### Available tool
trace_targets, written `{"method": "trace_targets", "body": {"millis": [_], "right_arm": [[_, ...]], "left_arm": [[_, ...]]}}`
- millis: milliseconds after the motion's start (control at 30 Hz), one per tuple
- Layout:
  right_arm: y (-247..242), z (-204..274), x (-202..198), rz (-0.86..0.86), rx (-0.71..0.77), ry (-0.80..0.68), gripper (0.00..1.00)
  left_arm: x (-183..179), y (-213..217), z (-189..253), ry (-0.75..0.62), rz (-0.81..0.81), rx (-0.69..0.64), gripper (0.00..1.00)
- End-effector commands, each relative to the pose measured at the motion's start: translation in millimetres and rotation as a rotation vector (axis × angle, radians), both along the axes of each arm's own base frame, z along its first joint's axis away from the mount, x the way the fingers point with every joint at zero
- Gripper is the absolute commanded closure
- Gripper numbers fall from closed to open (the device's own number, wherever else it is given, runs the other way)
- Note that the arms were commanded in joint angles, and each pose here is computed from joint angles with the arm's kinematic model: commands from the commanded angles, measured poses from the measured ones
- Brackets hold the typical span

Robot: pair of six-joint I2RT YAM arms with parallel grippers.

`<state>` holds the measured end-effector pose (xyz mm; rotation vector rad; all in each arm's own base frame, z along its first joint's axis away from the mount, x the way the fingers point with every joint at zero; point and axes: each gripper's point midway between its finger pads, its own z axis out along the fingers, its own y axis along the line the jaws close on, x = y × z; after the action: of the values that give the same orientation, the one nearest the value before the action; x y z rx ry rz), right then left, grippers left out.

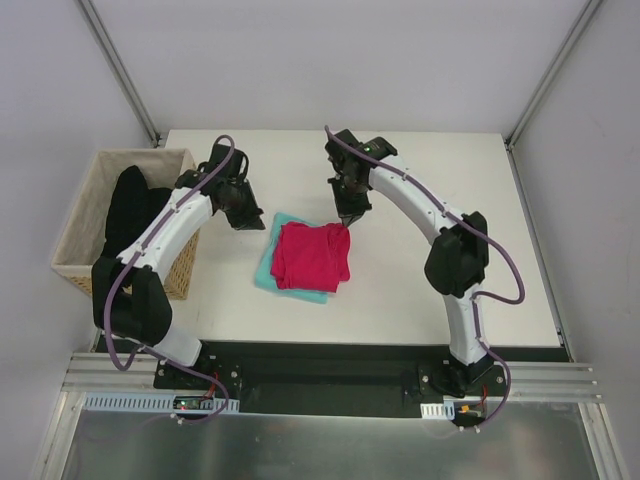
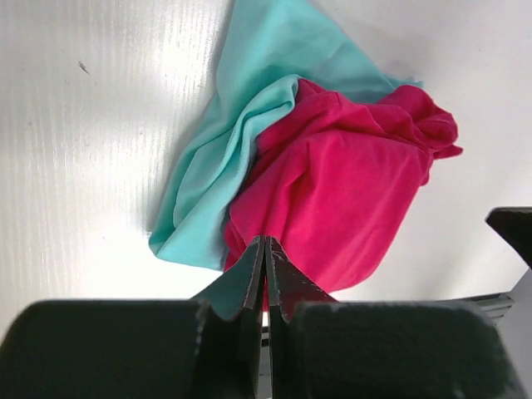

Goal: Fold and stack the t-shirts
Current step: Put the neatly folded tshirt into the corner of the board with both arms

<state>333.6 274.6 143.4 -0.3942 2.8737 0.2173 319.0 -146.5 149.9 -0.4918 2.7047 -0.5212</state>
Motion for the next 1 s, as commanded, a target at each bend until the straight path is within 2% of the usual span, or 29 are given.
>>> {"method": "trace_targets", "body": {"millis": [0,400,633,967], "right_arm": [[17,1,-1,0.019,0.056,0.007,0.99],[46,-13,2,0.051,0.098,0.038,0.99],[51,-18,2,0.059,0.103,0.053,0.99],[52,-37,-5,0.064,0.083,0.110,0.99]], "left_arm": [[-16,-6,9,0.014,-0.033,-0.033,1.00],[-53,-51,-14,0.131,-0.182,-0.026,1.00],[-55,-68,-21,0.161,-0.239,-0.018,1.00],[-54,-69,-44,0.223,-0.256,0.011,1.00]]}}
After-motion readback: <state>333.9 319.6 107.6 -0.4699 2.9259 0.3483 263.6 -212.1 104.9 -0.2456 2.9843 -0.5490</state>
